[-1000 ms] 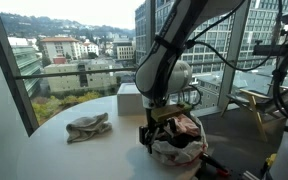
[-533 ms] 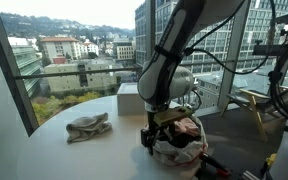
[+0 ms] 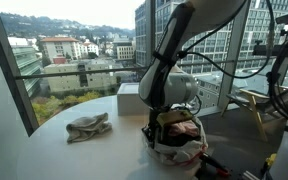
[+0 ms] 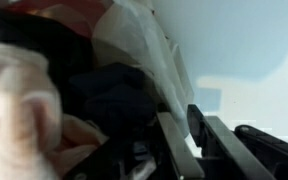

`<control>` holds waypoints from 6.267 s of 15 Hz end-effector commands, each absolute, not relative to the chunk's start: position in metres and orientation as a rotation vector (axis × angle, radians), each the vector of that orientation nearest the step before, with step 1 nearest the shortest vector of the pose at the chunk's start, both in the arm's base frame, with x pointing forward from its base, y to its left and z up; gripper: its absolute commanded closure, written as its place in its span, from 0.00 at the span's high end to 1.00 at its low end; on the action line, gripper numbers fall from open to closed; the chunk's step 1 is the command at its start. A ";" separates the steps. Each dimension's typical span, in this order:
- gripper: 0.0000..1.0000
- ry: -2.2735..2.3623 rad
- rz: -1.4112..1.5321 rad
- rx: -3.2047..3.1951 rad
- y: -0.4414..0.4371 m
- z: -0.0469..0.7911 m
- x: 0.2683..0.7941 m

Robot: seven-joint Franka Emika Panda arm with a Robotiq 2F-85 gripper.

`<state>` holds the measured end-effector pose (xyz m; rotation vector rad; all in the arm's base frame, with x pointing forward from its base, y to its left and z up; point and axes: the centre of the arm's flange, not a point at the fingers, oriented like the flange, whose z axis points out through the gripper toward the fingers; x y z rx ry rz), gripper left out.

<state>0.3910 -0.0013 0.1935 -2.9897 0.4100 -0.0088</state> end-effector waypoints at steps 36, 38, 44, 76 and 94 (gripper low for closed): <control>0.00 -0.064 -0.459 -2.378 0.003 0.339 0.378; 0.00 -0.096 -0.493 -2.372 0.006 0.345 0.376; 0.00 -0.133 -0.347 -2.432 0.029 0.293 0.381; 1.00 1.107 -0.330 -2.960 -0.070 0.358 0.347; 1.00 1.242 0.423 -3.128 -0.129 0.236 0.347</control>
